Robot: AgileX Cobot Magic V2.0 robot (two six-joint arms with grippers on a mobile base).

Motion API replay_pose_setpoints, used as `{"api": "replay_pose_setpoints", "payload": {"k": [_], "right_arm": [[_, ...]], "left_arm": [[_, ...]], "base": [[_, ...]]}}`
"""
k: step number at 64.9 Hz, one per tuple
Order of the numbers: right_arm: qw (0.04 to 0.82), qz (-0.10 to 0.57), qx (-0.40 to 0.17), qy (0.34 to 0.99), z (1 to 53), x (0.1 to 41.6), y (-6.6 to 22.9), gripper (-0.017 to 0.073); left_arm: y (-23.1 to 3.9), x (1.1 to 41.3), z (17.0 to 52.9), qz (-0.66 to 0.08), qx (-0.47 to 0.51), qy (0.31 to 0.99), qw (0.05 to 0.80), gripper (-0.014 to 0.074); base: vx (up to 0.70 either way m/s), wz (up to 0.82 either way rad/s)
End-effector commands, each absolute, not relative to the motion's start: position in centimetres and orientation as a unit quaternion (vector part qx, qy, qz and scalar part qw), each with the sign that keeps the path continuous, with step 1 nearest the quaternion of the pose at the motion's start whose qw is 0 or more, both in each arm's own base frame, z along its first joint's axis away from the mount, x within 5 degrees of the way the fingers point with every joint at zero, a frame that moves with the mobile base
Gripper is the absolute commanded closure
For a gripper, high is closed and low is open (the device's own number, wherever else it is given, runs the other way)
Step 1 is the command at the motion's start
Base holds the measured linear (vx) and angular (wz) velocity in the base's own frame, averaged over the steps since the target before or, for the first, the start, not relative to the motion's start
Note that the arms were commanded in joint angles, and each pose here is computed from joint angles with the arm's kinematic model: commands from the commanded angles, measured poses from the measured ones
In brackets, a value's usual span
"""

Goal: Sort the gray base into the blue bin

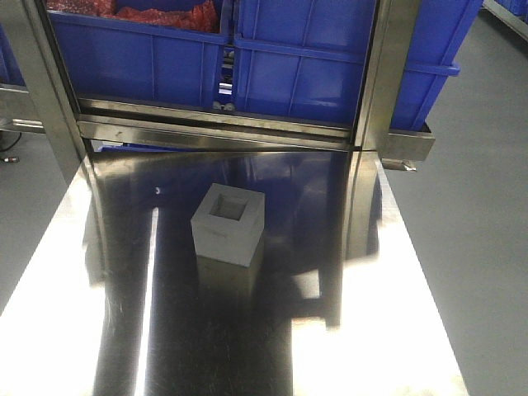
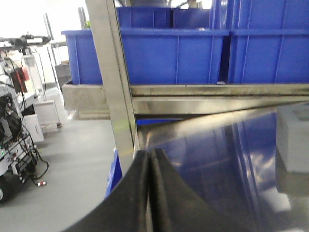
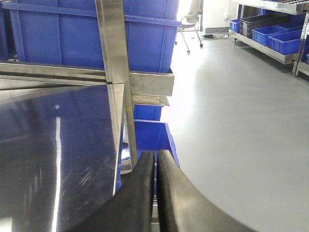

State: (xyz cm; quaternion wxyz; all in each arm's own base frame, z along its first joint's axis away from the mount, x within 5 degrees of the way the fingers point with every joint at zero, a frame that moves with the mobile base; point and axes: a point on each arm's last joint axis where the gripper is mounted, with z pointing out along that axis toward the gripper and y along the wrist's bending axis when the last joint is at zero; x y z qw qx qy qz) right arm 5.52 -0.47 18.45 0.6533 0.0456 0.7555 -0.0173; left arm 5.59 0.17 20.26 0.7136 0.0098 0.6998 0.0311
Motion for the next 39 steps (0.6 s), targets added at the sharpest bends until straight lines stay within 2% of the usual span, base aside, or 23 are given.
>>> {"api": "replay_pose_setpoints", "payload": {"k": [1,6,22,29,39], "right_arm": [[0.681,-0.022,0.042,0.731,19.1,5.6,-0.5,0.0564],[0.681,-0.022,0.042,0.731,19.1,5.6,-0.5,0.0564],[0.681,-0.022,0.042,0.731,19.1,5.6,-0.5,0.0564],[0.681,-0.022,0.042,0.731,19.1,5.6,-0.5,0.0564],[0.681,-0.022,0.042,0.731,19.1,5.6,-0.5,0.0564]], "left_arm": [[0.1,4.9,23.8,0.014,-0.004,0.634,0.773,0.0600],[0.1,4.6,25.8,0.009,-0.009,0.637,0.771,0.0600],[0.2,6.7,31.4,0.010,-0.011,0.726,0.688,0.0600],[0.3,8.4,32.6,0.010,-0.011,0.748,0.663,0.0600],[0.3,9.6,32.6,0.010,-0.011,0.763,0.646,0.0589]], "base": [[0.00,0.00],[0.00,0.00],[0.00,0.00],[0.00,0.00],[0.00,0.00]]}}
